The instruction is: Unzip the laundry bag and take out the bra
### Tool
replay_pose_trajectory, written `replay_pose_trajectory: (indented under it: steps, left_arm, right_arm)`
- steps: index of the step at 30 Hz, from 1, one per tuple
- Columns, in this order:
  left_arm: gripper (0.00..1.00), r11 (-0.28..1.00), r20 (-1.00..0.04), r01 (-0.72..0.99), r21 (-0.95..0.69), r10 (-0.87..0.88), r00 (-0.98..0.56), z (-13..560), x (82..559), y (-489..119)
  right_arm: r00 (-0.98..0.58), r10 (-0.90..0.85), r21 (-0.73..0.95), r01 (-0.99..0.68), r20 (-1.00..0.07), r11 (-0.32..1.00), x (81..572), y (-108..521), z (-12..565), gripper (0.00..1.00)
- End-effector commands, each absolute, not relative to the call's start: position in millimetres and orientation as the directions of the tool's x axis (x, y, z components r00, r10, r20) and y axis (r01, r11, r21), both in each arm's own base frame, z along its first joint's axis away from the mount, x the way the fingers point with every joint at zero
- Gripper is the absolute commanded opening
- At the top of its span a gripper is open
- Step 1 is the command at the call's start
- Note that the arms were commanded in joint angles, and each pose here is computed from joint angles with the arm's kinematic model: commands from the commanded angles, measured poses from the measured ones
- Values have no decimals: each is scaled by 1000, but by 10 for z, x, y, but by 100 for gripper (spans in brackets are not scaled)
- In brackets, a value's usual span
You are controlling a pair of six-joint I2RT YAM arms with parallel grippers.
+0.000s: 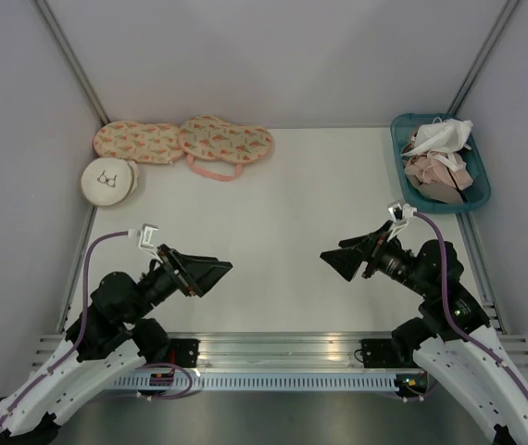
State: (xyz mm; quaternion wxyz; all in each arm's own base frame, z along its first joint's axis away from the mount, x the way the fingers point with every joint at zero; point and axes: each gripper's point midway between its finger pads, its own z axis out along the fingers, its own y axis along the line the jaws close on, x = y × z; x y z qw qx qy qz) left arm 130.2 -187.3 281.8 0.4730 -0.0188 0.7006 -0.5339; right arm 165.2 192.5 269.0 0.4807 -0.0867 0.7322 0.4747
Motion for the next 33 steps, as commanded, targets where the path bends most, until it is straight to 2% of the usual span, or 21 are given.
replay_pose_trajectory:
  steps: [1,5,9,13,14,15,16,22,27,31,33]
  left_arm:
    - [99,436,-627,451,-779,-573,-528,2909,1342,-1785]
    - [99,460,-600,386,-800,-615,-511,2740,1447,-1723]
    - [100,430,-548,342,-836,-678,-490,2583,1629,-1798]
    - [99,401,-515,323,-857,-661,-546,2371,1806,-2132]
    - [99,376,-513,350,-858,-668,-539,2475,1852,-2206]
    - [99,429,-530,315,-847,-630,-568,2286,1946,-2320]
    - [99,428,-534,322,-845,-632,-561,2367,2015,-2368]
    - [99,410,-461,231,-882,-656,-597,2199,2712,-2469]
    - [99,462,-482,171,-870,-729,-486,2248,3344,-2263]
    - [99,486,-454,33,-873,-789,-414,1955,3924,-2018]
    - [99,475,-445,12,-880,-815,-371,1990,4176,-1955]
  right_arm:
    - [-503,337,603,-611,-796,513,1643,1950,2817,98]
    - [-508,337,607,-607,-793,513,1660,1961,2801,98]
    - [-519,339,615,-586,-785,527,1693,1954,2710,98]
    - [-532,331,617,-564,-780,548,1719,1939,2625,98]
    - [-533,329,616,-560,-780,554,1718,1929,2628,98]
    - [-534,326,614,-554,-780,563,1723,1917,2612,98]
    - [-528,319,604,-554,-787,573,1726,1903,2612,98]
    - [-531,280,579,-560,-800,593,1717,1888,2643,98]
    - [-520,263,557,-557,-812,616,1700,1841,2670,98]
    - [-530,270,567,-546,-804,616,1691,1834,2645,98]
    - [-532,274,568,-530,-801,630,1708,1811,2622,98]
